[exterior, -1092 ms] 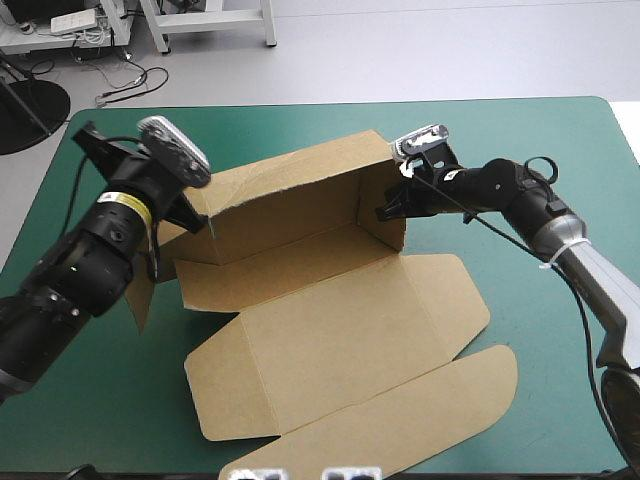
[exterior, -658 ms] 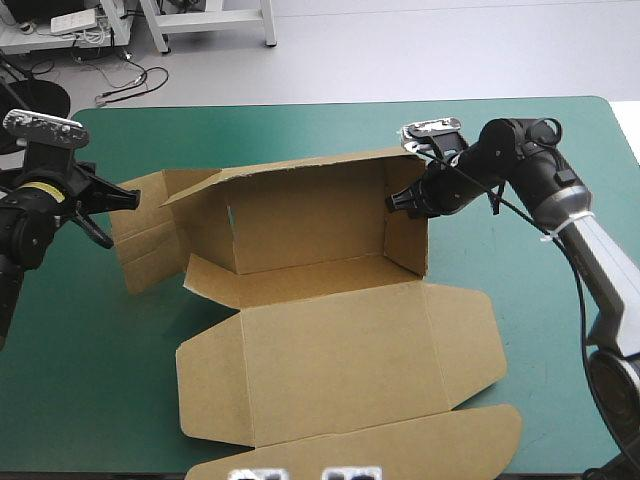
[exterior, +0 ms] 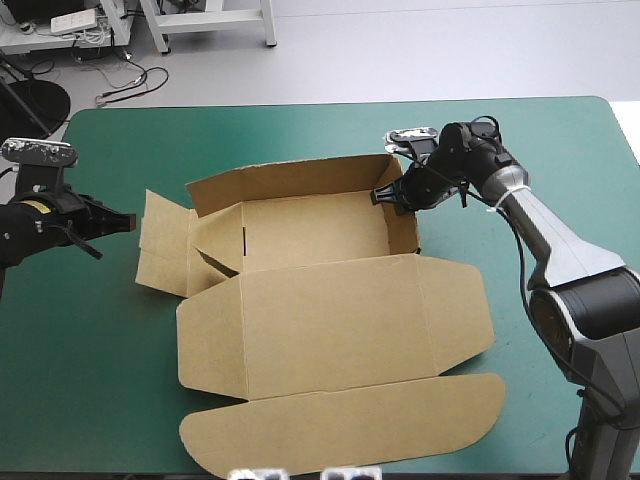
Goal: Fold the box
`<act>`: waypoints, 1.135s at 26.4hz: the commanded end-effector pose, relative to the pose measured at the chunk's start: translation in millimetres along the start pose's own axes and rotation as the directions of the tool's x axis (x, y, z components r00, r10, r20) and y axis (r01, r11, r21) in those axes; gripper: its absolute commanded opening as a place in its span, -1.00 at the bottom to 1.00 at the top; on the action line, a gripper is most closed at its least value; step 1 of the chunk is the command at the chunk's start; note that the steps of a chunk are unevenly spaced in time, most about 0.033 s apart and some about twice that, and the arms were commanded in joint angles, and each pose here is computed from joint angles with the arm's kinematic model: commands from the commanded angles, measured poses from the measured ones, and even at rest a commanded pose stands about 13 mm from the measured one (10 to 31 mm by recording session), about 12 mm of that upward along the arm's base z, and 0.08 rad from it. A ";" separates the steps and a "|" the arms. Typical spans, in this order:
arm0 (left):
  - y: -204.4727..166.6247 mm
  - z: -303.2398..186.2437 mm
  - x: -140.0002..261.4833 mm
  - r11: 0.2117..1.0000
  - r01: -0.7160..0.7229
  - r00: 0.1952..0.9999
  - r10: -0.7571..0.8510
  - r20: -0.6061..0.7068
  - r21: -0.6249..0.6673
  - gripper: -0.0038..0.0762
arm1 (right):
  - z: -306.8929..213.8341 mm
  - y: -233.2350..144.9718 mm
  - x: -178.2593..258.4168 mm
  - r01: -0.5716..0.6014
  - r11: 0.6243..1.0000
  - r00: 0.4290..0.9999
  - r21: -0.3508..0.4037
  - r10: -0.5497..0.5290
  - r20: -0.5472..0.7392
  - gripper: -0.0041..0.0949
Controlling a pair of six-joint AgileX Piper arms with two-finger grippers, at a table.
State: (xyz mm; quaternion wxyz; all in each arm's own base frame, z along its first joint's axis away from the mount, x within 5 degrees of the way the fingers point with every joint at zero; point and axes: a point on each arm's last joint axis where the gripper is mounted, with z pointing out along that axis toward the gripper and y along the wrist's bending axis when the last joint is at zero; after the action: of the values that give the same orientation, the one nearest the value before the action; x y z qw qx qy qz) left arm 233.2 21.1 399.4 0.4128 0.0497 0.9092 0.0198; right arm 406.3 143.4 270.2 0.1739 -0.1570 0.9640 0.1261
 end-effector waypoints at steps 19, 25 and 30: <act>1.3 8.5 -8.6 1.000 0.014 1.000 -0.014 0.002 0.014 -0.89 | -168.4 25.3 -26.7 0.014 0.996 0.943 0.085 -0.041 0.330 -0.22; 0.0 8.4 -4.3 1.000 0.014 0.999 -0.013 -0.046 0.027 -0.89 | -165.8 26.1 -11.9 -0.024 0.998 0.958 0.058 0.006 0.288 -0.22; -1.1 8.1 -0.5 0.999 0.017 0.996 -0.014 -0.088 0.039 -0.89 | -109.8 14.9 -4.4 -0.038 0.998 0.989 0.055 0.029 0.145 -0.22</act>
State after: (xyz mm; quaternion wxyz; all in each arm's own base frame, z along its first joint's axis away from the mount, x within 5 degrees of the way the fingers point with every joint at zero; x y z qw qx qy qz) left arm 242.5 21.3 377.3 0.3328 0.0534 0.9415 0.0018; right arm 375.3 128.0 364.3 0.2163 -0.1255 0.9625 0.1051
